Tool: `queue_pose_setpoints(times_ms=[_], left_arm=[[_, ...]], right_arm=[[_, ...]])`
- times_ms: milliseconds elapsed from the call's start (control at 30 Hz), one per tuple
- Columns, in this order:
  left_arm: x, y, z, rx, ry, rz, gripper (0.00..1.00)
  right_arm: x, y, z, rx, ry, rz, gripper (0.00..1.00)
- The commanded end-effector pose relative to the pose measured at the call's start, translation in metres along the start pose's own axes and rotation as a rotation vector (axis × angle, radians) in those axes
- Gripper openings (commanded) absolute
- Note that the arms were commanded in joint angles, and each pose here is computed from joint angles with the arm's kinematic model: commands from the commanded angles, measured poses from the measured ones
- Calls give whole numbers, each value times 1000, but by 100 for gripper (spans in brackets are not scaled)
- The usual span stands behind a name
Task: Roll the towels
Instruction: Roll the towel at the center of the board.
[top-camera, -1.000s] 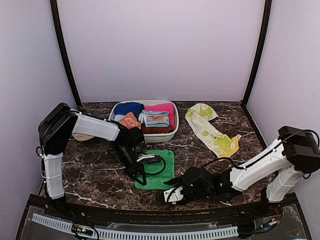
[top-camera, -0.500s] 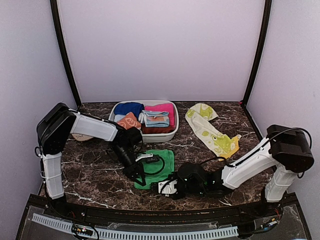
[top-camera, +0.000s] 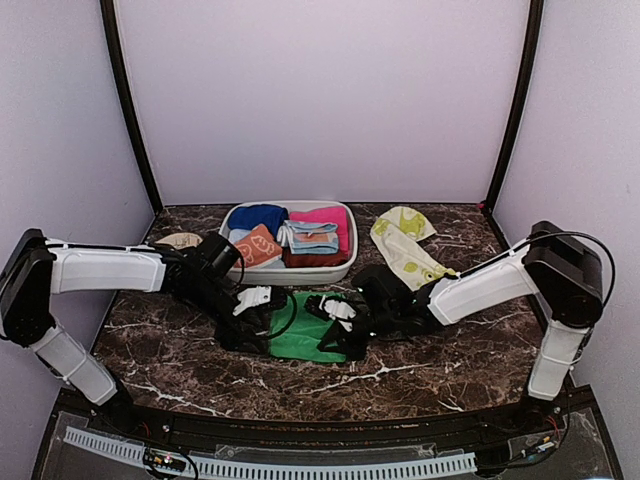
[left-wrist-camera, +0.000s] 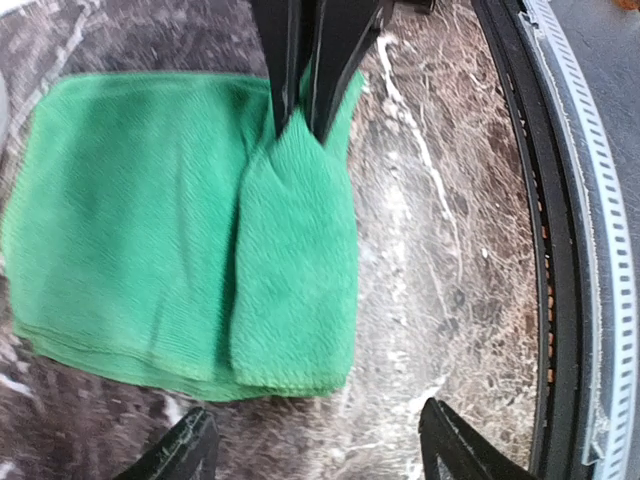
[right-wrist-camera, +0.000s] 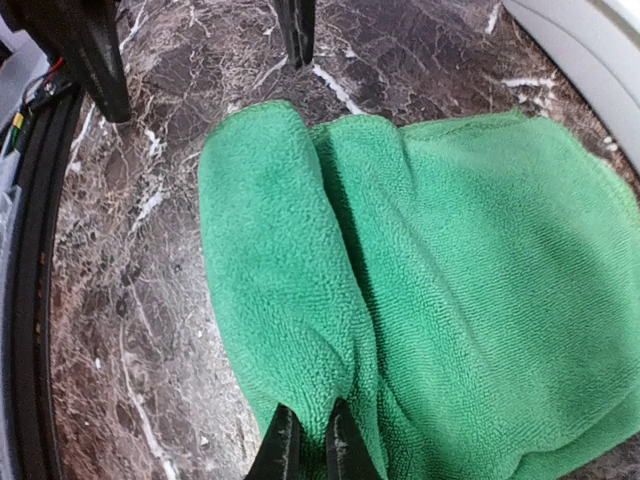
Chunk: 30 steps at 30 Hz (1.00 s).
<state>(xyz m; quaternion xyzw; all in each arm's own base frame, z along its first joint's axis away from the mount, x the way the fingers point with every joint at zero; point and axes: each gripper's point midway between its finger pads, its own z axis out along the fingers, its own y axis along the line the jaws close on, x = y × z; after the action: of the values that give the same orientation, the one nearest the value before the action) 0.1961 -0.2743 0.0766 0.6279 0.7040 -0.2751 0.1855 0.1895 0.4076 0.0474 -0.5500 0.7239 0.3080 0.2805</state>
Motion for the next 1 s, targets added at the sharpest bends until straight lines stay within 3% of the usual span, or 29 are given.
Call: queue_pose_setpoints(times_ms=[0, 300, 567, 967], left_arm=[[-14, 6, -6, -66, -24, 101, 72], [-24, -13, 29, -56, 73, 298, 72], [-27, 8, 47, -150, 124, 429, 70], [-4, 28, 68, -216, 214, 478, 63]], right_arm=[[33, 10, 9, -196, 185, 294, 0], [48, 2, 16, -375, 241, 620, 0], [51, -6, 13, -378, 248, 678, 0], [47, -8, 13, -408, 250, 709, 0]])
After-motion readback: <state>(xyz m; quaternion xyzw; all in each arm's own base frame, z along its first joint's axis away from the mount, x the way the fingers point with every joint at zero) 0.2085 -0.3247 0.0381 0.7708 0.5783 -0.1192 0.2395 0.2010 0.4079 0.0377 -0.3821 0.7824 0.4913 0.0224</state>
